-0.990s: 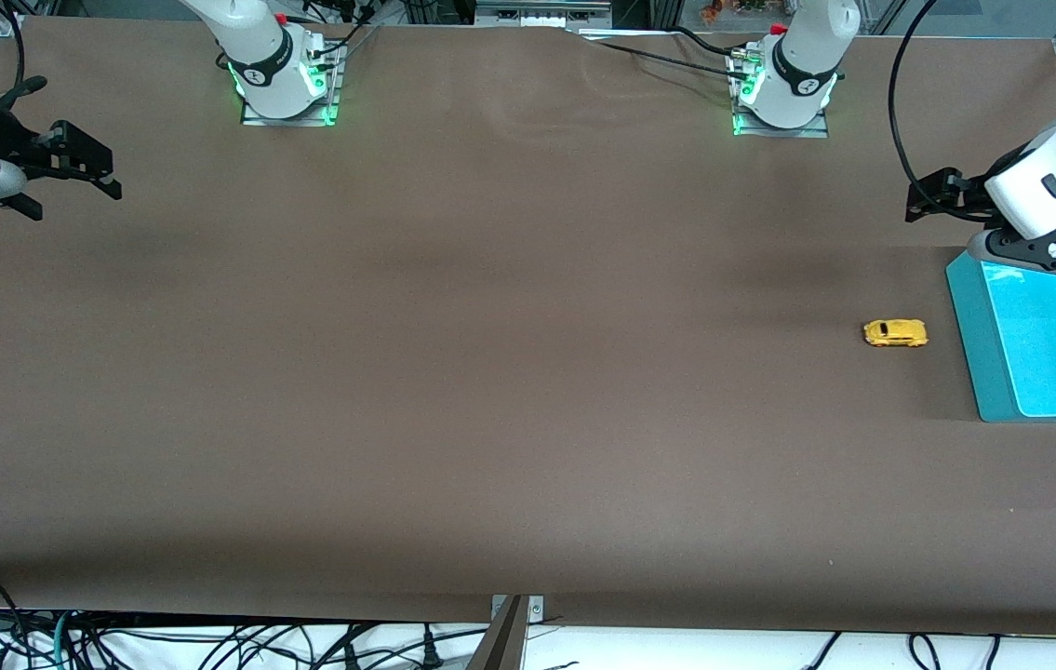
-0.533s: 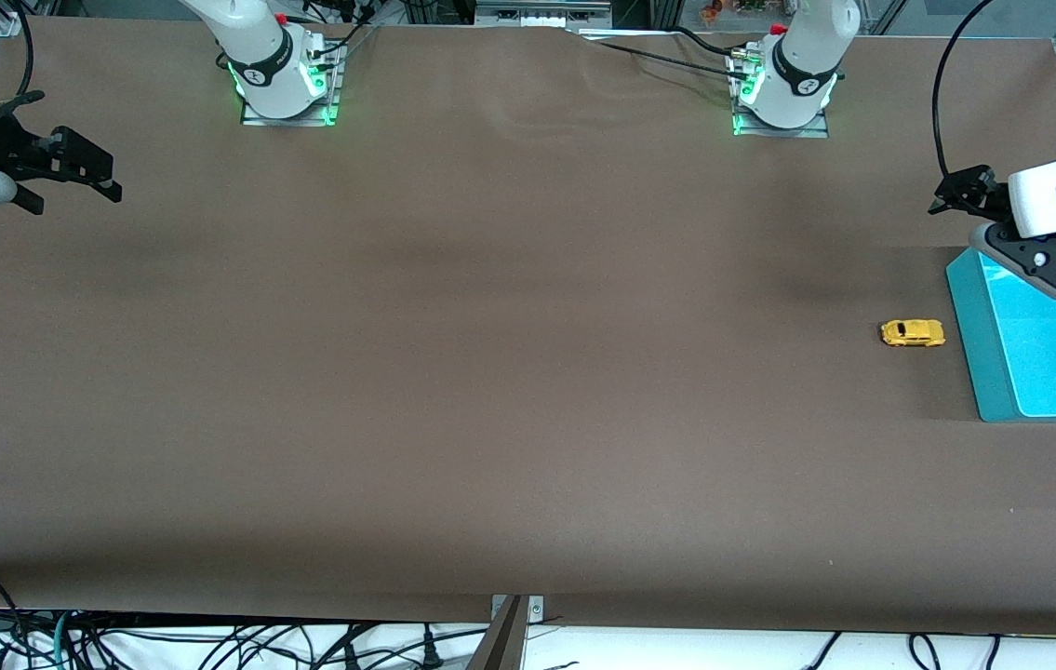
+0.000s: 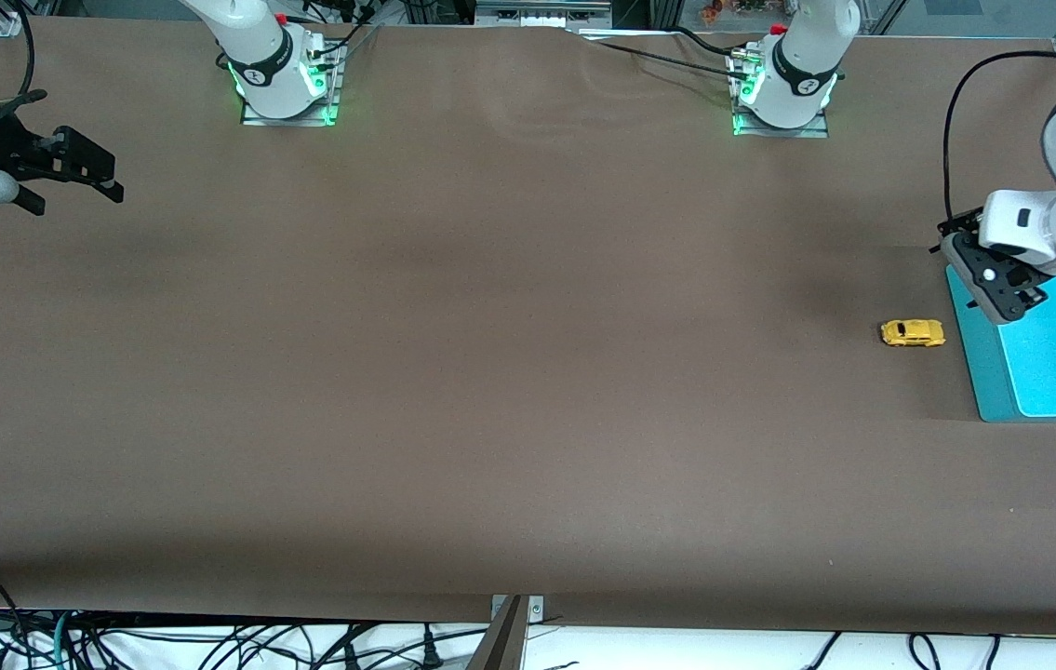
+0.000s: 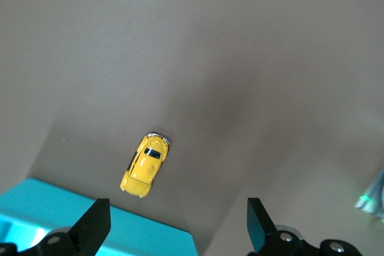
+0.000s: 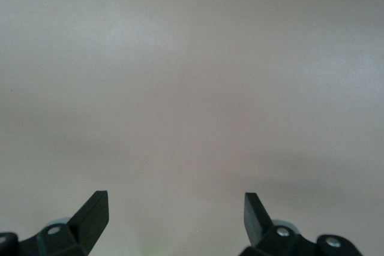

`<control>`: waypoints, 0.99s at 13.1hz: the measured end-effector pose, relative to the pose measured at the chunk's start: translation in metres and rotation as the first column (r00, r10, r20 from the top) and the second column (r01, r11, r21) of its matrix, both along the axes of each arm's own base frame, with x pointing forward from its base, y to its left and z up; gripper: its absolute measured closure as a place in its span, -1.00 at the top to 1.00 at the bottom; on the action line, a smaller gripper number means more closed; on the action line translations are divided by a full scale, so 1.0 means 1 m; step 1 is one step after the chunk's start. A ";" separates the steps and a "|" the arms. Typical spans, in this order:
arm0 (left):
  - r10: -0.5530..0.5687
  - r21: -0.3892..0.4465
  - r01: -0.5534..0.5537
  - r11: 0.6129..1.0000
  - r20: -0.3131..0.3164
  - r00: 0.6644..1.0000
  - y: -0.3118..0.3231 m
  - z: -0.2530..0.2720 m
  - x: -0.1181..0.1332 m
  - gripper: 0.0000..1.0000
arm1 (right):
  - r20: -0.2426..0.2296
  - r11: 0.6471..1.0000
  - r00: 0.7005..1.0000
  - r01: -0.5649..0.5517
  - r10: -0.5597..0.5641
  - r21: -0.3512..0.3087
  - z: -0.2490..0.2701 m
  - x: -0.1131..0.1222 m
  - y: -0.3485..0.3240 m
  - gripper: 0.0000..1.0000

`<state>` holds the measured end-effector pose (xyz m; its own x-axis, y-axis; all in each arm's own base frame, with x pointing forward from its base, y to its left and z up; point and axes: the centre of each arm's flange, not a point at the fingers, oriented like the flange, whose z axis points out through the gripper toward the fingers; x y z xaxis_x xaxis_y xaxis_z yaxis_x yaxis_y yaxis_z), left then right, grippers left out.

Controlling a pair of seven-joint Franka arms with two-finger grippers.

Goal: Wind and store yellow beetle car
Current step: 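Lower the left gripper over the car beside the cyan bin, then close the left gripper on the yellow car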

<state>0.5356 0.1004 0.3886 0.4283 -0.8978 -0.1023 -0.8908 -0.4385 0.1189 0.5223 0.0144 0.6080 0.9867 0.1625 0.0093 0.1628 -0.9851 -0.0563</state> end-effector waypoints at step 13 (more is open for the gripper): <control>-0.370 0.038 0.369 0.929 0.177 0.912 0.075 -0.172 -0.026 1.00 | 0.025 0.999 0.999 -0.020 0.021 -0.046 0.014 0.000 0.010 1.00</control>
<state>0.5097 0.1755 0.2171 0.0774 -0.9953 -0.0589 -0.9956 -0.0740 -0.0578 0.5226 0.0239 0.6219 0.9826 0.1837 0.0267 0.1839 -0.9829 -0.0067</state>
